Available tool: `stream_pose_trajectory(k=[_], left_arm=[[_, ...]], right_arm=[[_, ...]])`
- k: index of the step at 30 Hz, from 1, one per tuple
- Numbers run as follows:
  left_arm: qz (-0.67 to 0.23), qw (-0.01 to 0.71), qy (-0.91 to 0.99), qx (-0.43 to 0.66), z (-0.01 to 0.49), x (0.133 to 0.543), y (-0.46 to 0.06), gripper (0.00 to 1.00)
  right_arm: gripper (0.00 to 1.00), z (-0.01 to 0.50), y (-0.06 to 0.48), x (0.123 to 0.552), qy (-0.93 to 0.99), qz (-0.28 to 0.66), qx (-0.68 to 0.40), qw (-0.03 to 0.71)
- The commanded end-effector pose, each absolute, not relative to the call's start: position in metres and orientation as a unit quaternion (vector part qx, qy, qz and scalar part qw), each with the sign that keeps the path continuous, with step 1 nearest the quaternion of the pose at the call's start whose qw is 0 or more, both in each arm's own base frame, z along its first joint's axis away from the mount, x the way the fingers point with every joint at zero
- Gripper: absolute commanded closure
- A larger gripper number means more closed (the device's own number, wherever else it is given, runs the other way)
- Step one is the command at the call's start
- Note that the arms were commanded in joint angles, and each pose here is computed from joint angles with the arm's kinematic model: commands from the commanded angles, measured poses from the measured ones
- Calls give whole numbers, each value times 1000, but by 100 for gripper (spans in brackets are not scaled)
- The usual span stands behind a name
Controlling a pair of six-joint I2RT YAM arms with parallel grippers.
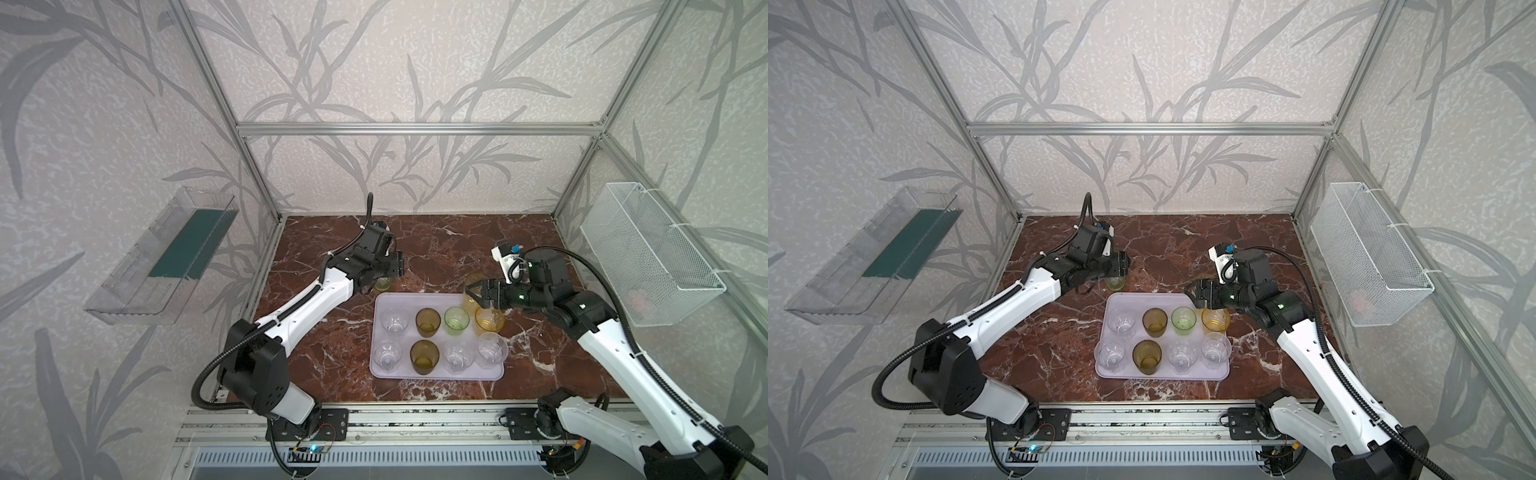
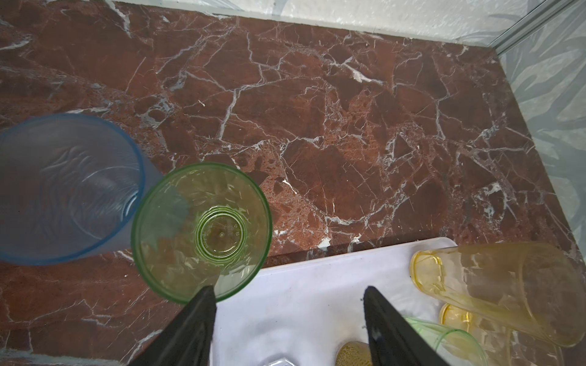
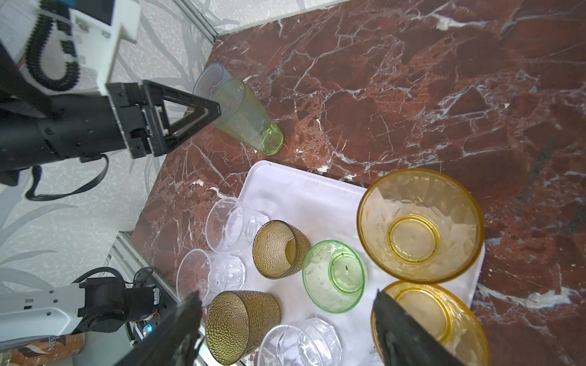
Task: Place the glasses into the tray
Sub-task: Pick up the glass from the top-center of the table.
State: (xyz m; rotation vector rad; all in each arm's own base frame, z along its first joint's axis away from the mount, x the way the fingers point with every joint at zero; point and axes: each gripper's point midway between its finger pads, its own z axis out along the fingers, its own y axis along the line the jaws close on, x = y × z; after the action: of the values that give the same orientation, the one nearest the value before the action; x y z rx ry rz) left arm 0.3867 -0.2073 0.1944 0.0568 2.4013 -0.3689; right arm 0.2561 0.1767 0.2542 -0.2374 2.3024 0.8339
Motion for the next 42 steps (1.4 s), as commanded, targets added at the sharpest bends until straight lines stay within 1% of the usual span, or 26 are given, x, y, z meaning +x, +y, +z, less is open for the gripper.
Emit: stream_pose_trajectory(k=[1, 4, 5, 7, 8, 14, 18, 19, 20, 21, 22, 29, 33, 42], left_arm=[[-107, 335, 936, 23, 191, 390, -199, 33], [-93, 332, 938, 22, 184, 395, -197, 38], [-90, 330, 939, 22, 183, 396, -197, 41], [-86, 324, 942, 23, 178, 399, -198, 51], [-84, 321, 943, 22, 176, 401, -198, 53], [-67, 322, 944, 27, 172, 411, -198, 53], [-36, 309, 950, 34, 163, 416, -193, 63], [-27, 307, 951, 36, 162, 417, -192, 63], [-19, 305, 951, 37, 160, 418, -190, 66], [-13, 304, 952, 34, 158, 419, -188, 71], [-8, 302, 953, 32, 157, 419, -187, 72], [-15, 298, 954, 37, 151, 426, -193, 72], [-12, 289, 957, 40, 144, 427, -195, 79], [-27, 272, 961, 43, 138, 427, -204, 82]], right_arm=[[15, 253, 177, 249, 879, 329, -91, 331], [15, 250, 175, 246, 881, 326, -89, 331], [15, 249, 174, 245, 882, 325, -89, 330], [15, 249, 174, 243, 882, 325, -92, 330], [15, 248, 174, 242, 881, 326, -95, 328], [15, 246, 172, 236, 882, 323, -98, 328], [15, 244, 171, 234, 883, 323, -97, 326], [15, 245, 171, 233, 883, 324, -97, 327], [15, 245, 170, 233, 883, 324, -97, 326], [15, 246, 170, 232, 883, 323, -97, 326], [15, 246, 169, 231, 883, 322, -98, 326], [15, 245, 167, 231, 886, 315, -98, 326], [15, 245, 167, 231, 888, 313, -98, 323], [15, 246, 162, 232, 890, 303, -91, 329]])
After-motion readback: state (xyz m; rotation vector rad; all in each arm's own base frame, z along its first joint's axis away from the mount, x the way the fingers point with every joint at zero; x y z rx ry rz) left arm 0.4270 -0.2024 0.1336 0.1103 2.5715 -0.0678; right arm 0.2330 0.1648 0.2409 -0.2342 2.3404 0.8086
